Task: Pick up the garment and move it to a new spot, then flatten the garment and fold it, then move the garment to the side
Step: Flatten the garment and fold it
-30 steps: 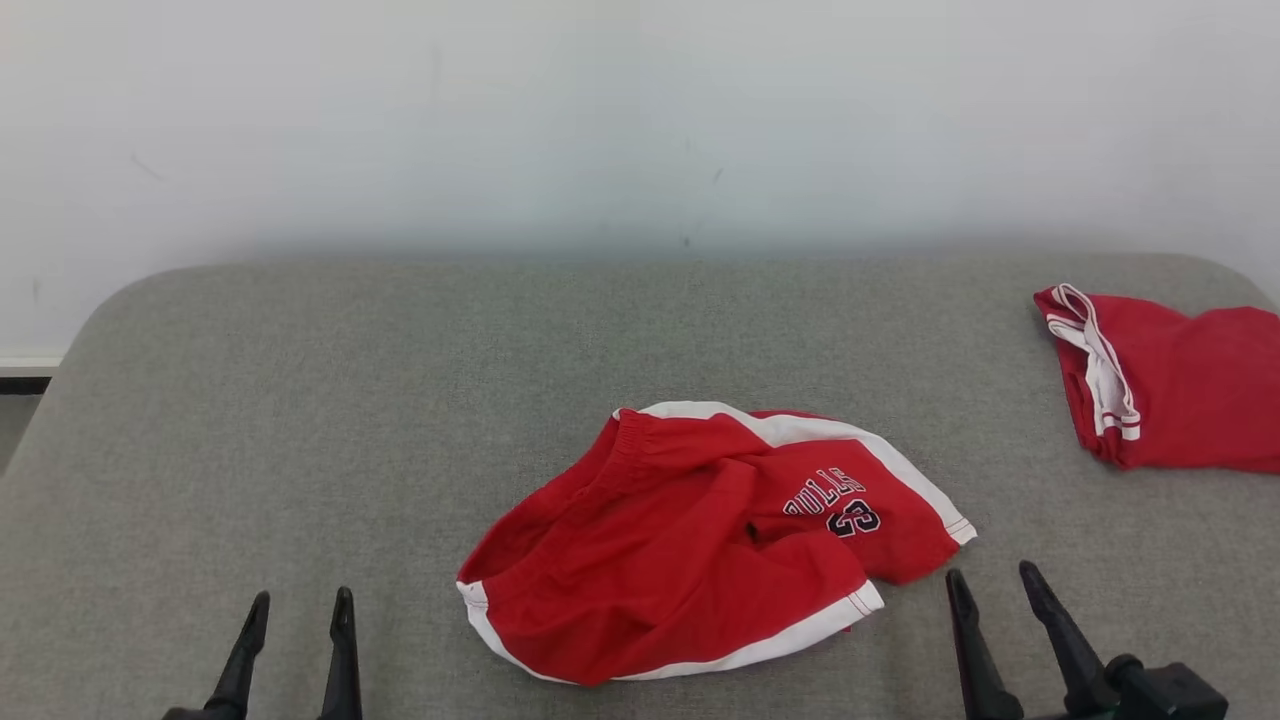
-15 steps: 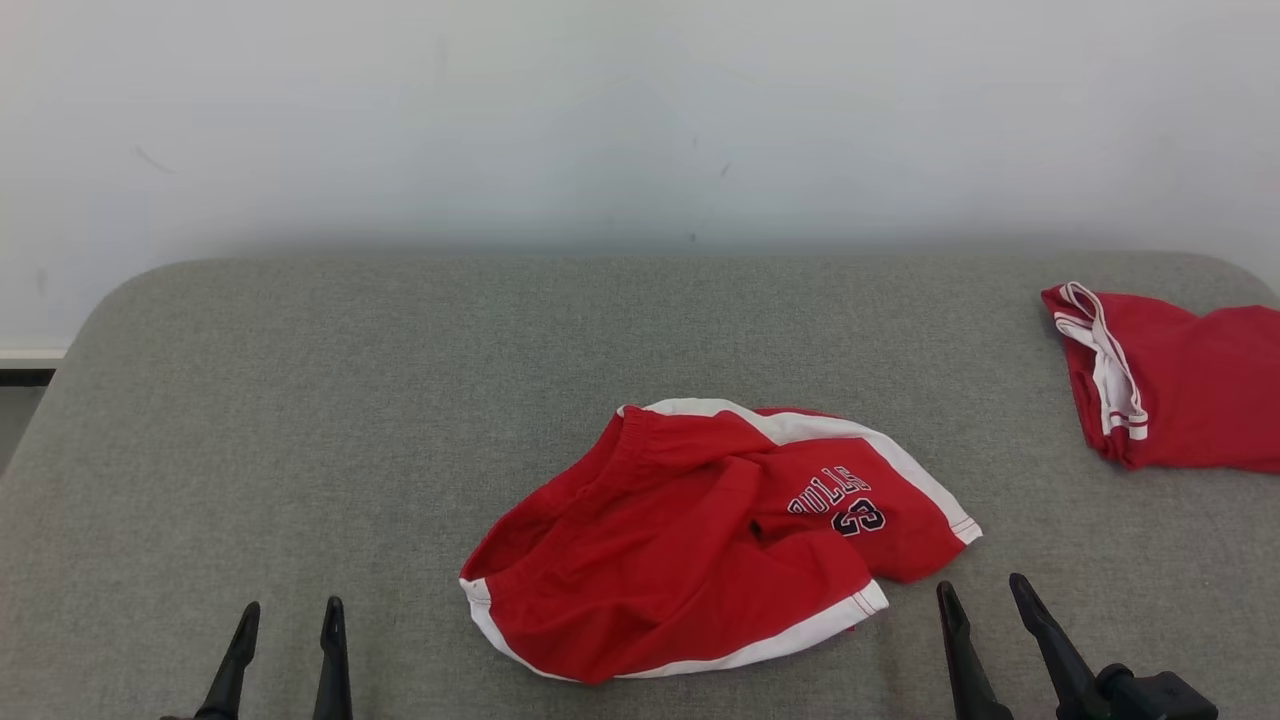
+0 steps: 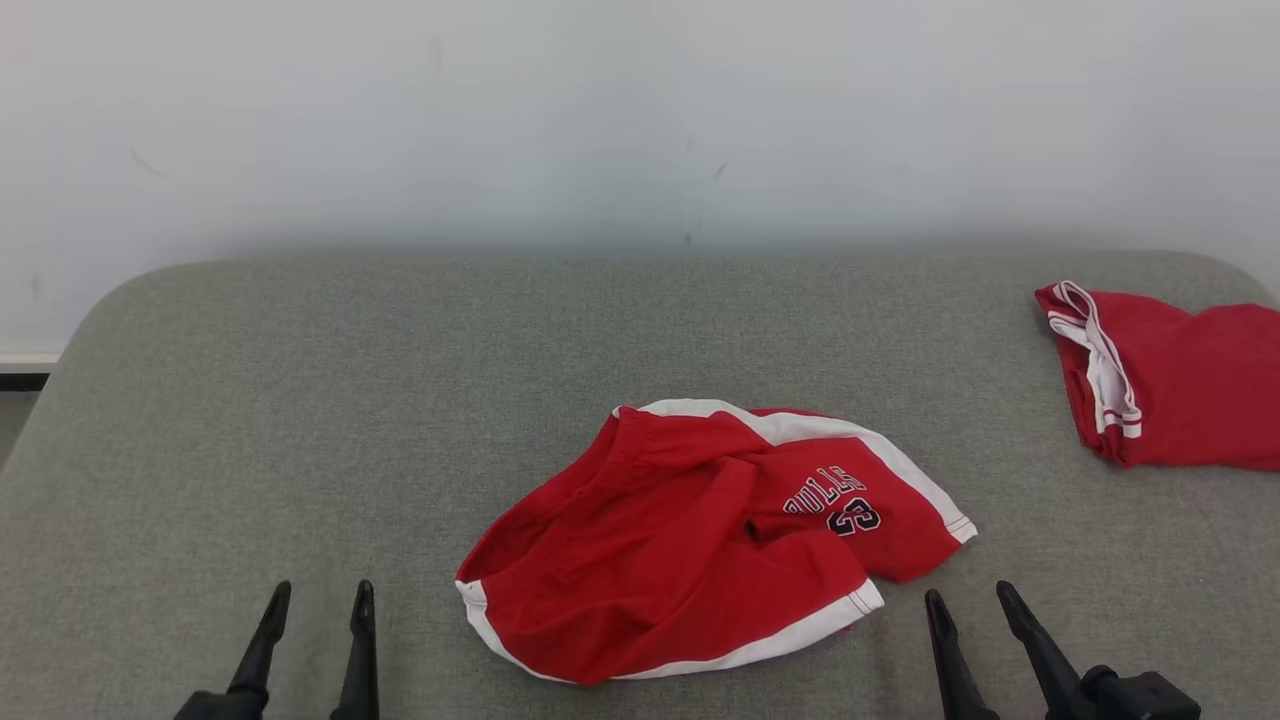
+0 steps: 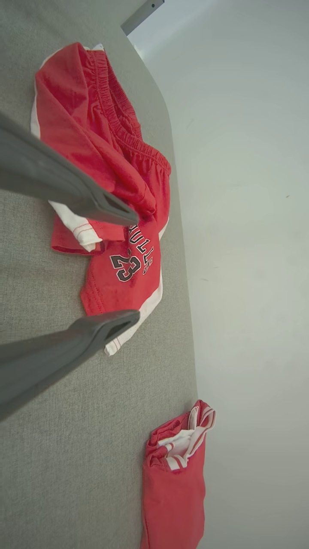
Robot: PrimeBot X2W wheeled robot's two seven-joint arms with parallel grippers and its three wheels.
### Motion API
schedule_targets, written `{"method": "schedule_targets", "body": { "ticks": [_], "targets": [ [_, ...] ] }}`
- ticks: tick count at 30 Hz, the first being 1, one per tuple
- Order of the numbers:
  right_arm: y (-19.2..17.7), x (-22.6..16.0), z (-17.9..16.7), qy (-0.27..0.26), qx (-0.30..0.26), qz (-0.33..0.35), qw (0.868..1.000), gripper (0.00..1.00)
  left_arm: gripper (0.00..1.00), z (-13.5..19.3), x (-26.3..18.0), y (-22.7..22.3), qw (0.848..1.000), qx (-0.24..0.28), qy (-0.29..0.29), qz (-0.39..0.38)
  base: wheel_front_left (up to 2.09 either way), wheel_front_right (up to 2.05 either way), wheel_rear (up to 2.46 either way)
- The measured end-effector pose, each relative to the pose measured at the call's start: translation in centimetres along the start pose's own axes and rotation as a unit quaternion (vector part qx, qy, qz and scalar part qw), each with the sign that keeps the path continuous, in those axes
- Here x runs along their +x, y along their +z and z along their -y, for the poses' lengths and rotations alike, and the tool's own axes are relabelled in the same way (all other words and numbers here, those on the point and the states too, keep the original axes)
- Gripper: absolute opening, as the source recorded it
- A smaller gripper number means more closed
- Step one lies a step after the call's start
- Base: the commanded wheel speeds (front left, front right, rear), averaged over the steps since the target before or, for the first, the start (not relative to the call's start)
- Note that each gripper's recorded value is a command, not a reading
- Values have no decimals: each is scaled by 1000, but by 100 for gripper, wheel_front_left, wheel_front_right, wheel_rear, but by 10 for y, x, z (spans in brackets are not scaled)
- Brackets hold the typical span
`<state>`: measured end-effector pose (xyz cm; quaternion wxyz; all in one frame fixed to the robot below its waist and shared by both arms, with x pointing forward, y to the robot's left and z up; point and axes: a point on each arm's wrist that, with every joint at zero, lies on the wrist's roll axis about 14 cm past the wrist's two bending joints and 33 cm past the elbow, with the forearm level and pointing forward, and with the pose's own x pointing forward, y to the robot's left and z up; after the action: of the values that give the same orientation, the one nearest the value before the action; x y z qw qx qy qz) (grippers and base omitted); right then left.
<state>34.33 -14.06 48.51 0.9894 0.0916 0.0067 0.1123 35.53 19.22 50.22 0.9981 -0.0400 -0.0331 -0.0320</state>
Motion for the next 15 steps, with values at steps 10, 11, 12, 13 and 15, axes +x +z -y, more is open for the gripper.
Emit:
{"method": "schedule_targets", "body": {
  "ticks": [10, 11, 12, 13, 15],
  "targets": [
    [-16, 6, -6, 12, 2, -29, 1000, 100, 100, 37, 16, -15, 998, 0, -64, -27, 0, 0, 0],
    [-19, 7, -6, 13, 3, -34, 999, 100, 100, 39, 18, -19, 997, 1, -69, -35, 0, 0, 0],
    [-22, 9, -6, 13, 3, -39, 999, 100, 100, 42, 19, -23, 996, 2, -75, -42, 0, 0, 0],
    [-25, 10, -6, 14, 4, -43, 999, 100, 100, 45, 20, -27, 996, 0, -79, -48, 0, 0, 0],
    [-30, 12, -7, 15, 5, -52, 999, 100, 100, 50, 21, -36, 994, -1, -88, -62, 0, 0, 0]
  ]
}}
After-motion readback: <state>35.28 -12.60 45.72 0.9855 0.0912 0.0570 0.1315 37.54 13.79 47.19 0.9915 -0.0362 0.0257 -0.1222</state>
